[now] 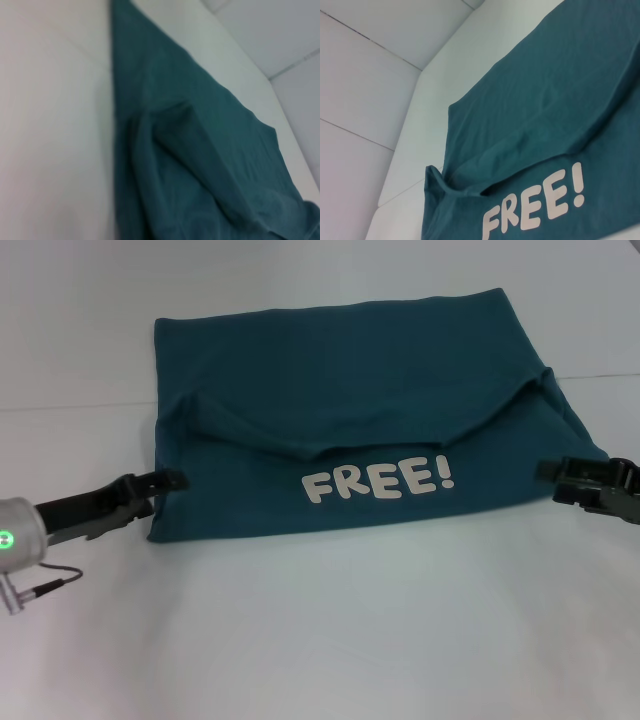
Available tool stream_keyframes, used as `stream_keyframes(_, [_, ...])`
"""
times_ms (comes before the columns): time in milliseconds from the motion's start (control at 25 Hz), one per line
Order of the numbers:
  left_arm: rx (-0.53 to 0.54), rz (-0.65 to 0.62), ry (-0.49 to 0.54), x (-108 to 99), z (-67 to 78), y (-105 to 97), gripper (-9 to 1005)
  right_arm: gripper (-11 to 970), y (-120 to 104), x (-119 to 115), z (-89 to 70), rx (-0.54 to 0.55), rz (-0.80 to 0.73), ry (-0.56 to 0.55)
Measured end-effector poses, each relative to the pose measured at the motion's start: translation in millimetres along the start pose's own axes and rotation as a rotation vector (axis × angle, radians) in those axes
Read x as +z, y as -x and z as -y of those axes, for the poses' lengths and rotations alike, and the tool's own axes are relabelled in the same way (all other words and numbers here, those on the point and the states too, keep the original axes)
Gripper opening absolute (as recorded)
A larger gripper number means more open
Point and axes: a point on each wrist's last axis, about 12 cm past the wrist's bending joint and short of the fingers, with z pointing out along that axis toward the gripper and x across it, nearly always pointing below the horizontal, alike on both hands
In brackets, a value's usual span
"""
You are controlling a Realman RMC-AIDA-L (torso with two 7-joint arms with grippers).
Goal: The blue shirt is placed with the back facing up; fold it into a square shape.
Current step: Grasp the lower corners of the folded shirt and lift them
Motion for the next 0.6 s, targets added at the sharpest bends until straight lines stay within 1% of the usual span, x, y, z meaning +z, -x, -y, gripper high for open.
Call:
stream_keyframes(80, [0.027, 0.007, 0.006, 4.1, 0.1, -1.7, 794, 703, -1.0, 1.1, -0.6, -0.001, 0.0, 0.005])
stream_keyframes(400, [0.019, -0.003, 0.039, 12.4, -3.0, -7.1, 789, 704, -2.1, 1.6, -1.0, 0.002, 0.001, 0.011])
stream_keyframes(600, [0.028, -0.032, 0.033, 17.3, 0.4, -12.7, 762, 704, -1.8, 1.3, -1.0, 0.003, 0.004, 0.012])
